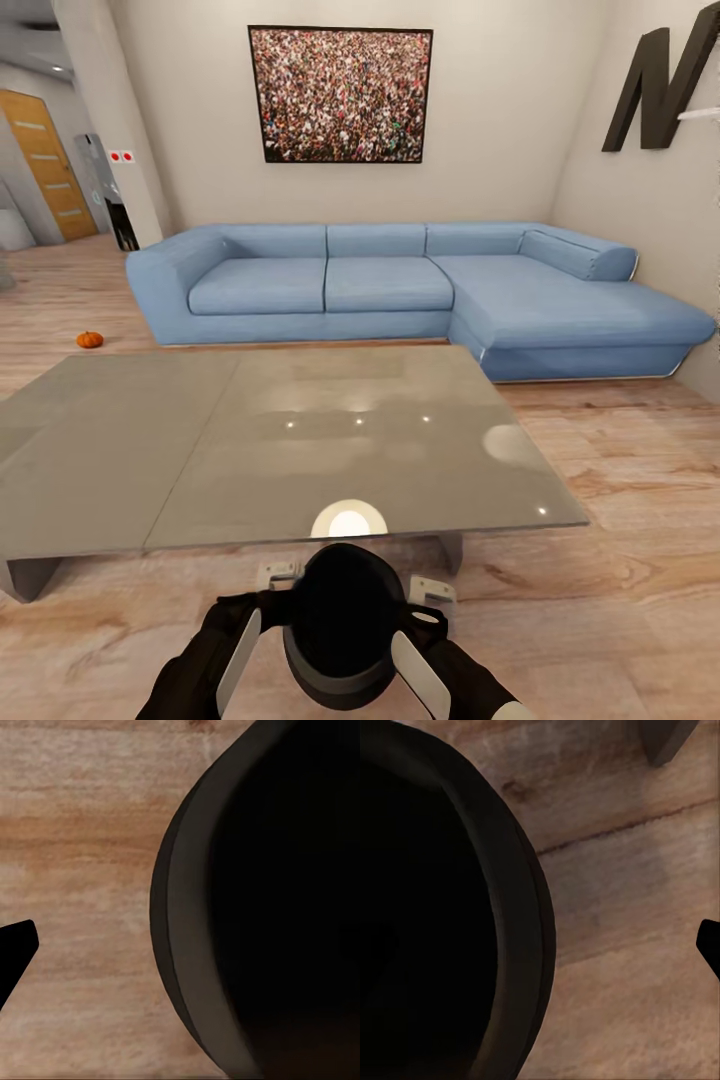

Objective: Place each of the two pumpkins and all three candles from the living room inside a cabinet in the living room (use any cabinet), then make sure every cabinet is closed, and position the cauldron so it is next to a table in the living room.

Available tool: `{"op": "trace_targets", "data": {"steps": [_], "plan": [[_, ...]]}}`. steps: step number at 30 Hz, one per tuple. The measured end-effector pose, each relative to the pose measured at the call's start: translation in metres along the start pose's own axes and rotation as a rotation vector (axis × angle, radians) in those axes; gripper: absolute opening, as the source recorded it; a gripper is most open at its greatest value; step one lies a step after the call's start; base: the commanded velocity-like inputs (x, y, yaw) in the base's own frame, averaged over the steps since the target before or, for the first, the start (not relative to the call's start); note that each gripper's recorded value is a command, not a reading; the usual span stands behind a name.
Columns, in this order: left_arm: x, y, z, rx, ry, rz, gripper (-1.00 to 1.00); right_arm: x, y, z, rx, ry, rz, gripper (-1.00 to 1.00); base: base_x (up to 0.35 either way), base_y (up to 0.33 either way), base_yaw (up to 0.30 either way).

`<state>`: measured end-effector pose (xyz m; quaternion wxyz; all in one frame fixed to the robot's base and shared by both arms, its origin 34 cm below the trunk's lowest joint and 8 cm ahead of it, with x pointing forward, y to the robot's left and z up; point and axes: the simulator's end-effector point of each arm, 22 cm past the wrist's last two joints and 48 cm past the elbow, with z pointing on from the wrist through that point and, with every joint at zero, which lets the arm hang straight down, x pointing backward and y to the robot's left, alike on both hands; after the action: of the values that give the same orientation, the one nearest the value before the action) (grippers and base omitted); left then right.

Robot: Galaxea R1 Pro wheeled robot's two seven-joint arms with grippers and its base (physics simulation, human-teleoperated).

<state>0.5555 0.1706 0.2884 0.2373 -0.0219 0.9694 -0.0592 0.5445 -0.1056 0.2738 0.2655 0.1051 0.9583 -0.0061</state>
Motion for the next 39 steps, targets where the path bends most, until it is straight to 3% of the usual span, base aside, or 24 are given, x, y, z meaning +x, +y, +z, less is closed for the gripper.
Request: {"op": "trace_targets", "data": {"steps": [39], "plan": [[-0.063, -0.011, -0.061, 0.011, -0.135, 0.008, 1.0, -0.066, 0.009, -0.053, -0.03, -0.143, 0.009, 1.0, -0.083, 0.002, 0.0]]}}
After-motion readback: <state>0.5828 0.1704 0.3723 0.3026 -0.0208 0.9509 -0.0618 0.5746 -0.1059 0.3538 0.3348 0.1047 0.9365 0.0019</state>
